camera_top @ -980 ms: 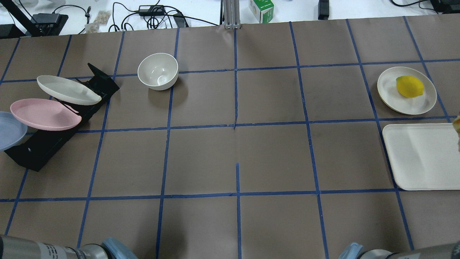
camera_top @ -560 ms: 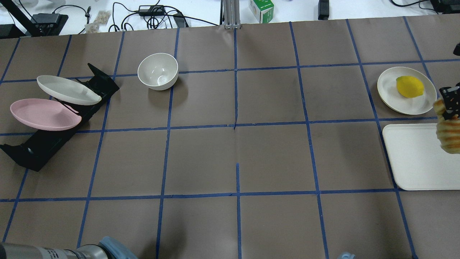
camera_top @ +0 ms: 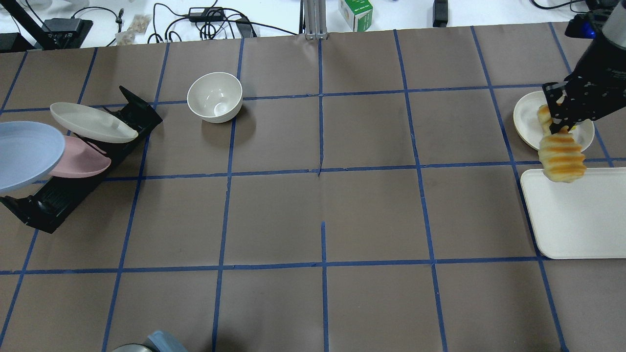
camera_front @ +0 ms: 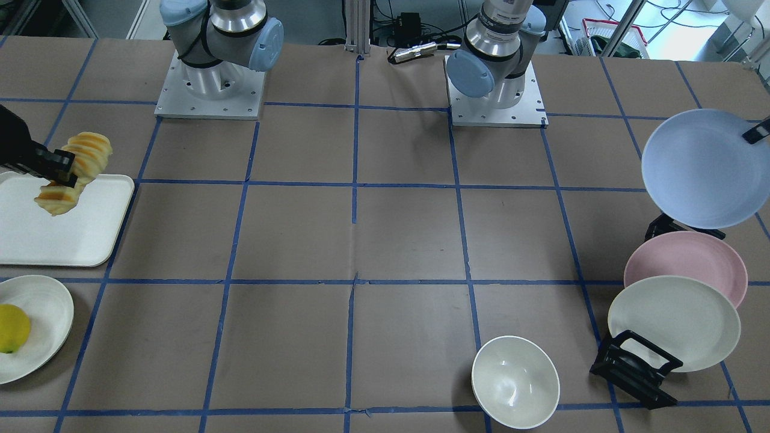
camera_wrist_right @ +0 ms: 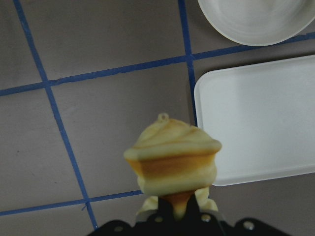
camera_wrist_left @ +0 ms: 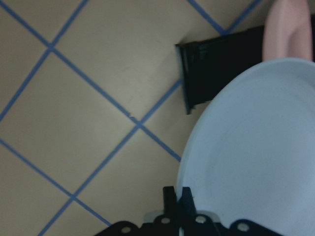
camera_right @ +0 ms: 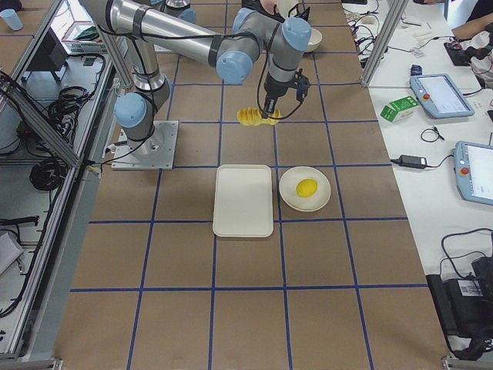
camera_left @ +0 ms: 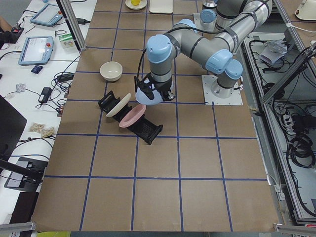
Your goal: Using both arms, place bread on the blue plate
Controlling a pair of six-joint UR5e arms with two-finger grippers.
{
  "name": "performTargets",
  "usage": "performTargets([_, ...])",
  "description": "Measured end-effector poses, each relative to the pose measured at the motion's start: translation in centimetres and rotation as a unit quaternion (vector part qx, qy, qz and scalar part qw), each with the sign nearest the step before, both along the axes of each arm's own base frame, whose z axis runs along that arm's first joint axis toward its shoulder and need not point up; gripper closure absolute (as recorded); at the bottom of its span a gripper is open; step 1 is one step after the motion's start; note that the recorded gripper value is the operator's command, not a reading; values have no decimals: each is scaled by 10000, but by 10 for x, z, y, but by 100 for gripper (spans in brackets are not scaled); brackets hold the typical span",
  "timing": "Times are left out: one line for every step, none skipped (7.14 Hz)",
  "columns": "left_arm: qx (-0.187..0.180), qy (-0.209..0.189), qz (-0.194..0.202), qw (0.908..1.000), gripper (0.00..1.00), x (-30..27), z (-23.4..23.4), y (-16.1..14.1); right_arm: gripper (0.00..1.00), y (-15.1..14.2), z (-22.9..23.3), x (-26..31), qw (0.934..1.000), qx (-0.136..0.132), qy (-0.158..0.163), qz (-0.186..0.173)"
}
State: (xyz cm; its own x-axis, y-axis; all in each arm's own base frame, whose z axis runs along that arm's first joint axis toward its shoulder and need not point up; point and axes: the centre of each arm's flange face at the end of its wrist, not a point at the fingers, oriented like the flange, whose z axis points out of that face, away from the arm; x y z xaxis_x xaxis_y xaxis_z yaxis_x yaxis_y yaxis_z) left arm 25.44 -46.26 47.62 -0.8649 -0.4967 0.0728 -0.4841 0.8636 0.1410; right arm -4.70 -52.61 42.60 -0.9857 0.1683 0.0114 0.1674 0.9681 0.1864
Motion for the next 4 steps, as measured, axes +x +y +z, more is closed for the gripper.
performTargets([-161,427,-596,9972,100,-59,-16,-28,100,2,5,19,10000,-8,-27,-19])
performTargets([-299,771,-1069,9908,100,-114,-36,-51,100,4,9,30,10000,-39,-44,-18])
performTargets([-441,909,-1515,9833,100,-164,-64,-70,100,5,11,36,9999,-68,-80,-10])
performTargets([-592,902,-1920,9755,100,-213,-98,-82,100,4,11,39,9999,-84,-143,-8])
